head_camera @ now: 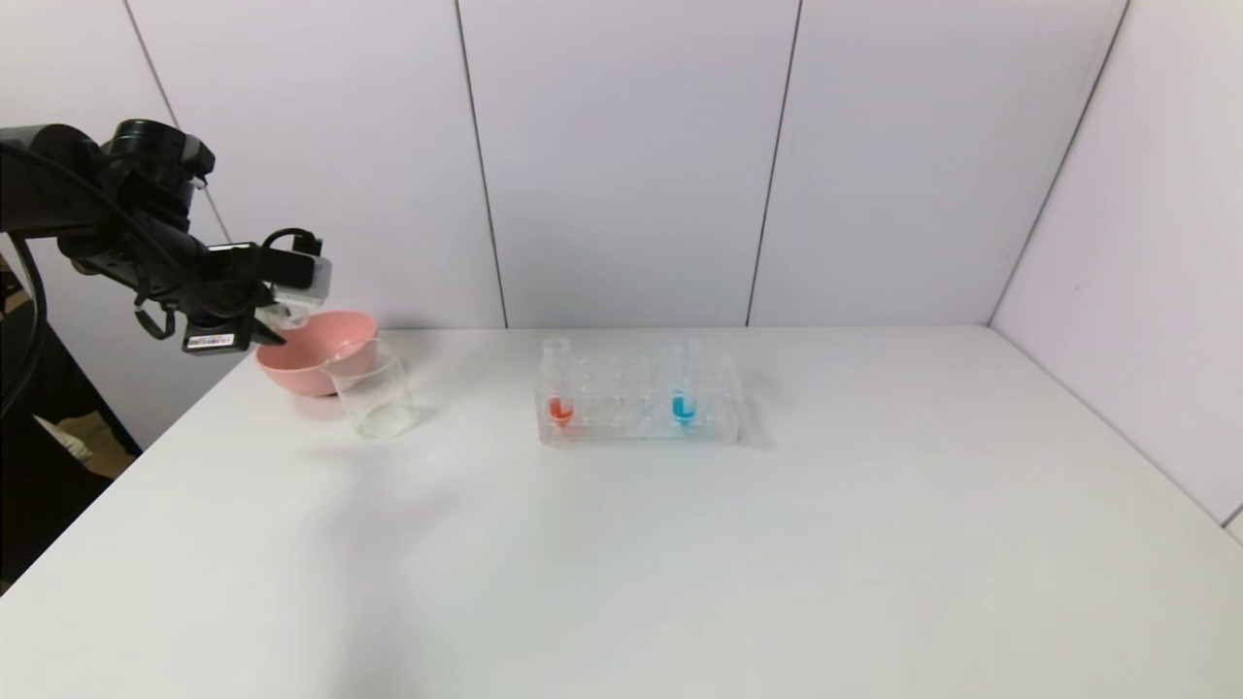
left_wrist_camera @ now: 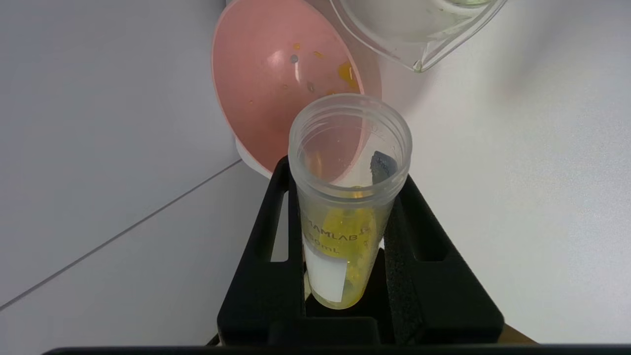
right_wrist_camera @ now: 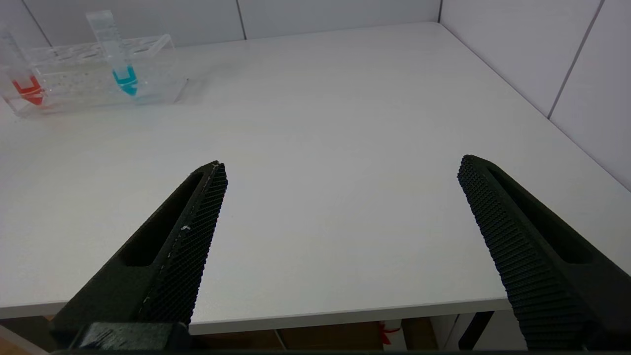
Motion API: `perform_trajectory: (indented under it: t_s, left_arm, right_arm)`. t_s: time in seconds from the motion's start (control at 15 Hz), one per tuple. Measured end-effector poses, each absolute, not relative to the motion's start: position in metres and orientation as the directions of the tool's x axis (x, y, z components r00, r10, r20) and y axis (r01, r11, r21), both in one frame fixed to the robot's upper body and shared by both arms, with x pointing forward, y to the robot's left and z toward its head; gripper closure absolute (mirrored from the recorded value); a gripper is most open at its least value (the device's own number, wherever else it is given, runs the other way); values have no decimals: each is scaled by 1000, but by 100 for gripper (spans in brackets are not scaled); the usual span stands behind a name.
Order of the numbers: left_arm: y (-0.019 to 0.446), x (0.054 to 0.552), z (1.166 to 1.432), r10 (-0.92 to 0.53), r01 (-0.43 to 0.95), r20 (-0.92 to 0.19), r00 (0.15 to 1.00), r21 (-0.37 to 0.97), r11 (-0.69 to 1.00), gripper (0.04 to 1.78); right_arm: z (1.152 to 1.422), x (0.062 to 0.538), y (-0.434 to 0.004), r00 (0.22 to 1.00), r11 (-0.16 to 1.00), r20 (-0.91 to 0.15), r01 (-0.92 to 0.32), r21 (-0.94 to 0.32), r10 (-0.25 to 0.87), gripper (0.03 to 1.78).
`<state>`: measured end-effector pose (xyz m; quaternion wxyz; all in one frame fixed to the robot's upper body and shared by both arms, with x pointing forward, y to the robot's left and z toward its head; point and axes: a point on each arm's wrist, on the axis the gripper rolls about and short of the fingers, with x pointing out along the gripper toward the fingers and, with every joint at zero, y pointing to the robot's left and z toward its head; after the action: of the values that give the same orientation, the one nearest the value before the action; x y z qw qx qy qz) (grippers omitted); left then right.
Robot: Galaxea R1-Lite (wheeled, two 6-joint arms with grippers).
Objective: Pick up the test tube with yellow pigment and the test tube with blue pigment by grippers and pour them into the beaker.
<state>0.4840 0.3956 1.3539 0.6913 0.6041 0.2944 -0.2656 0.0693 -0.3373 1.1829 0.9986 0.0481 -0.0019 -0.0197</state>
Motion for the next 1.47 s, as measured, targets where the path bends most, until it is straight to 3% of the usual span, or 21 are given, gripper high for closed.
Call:
perform_trajectory:
  t_s: [0.27, 1.47]
  left_arm:
    - [393, 474, 1355, 12, 757, -770, 638, 630, 174, 135]
    - [386, 475, 1356, 88, 755, -771, 631, 636, 161, 135]
  right_arm:
    - [1183, 69, -337, 999, 995, 2, 39, 96, -40, 10]
    - [1183, 69, -337, 999, 995, 2, 39, 96, -40, 10]
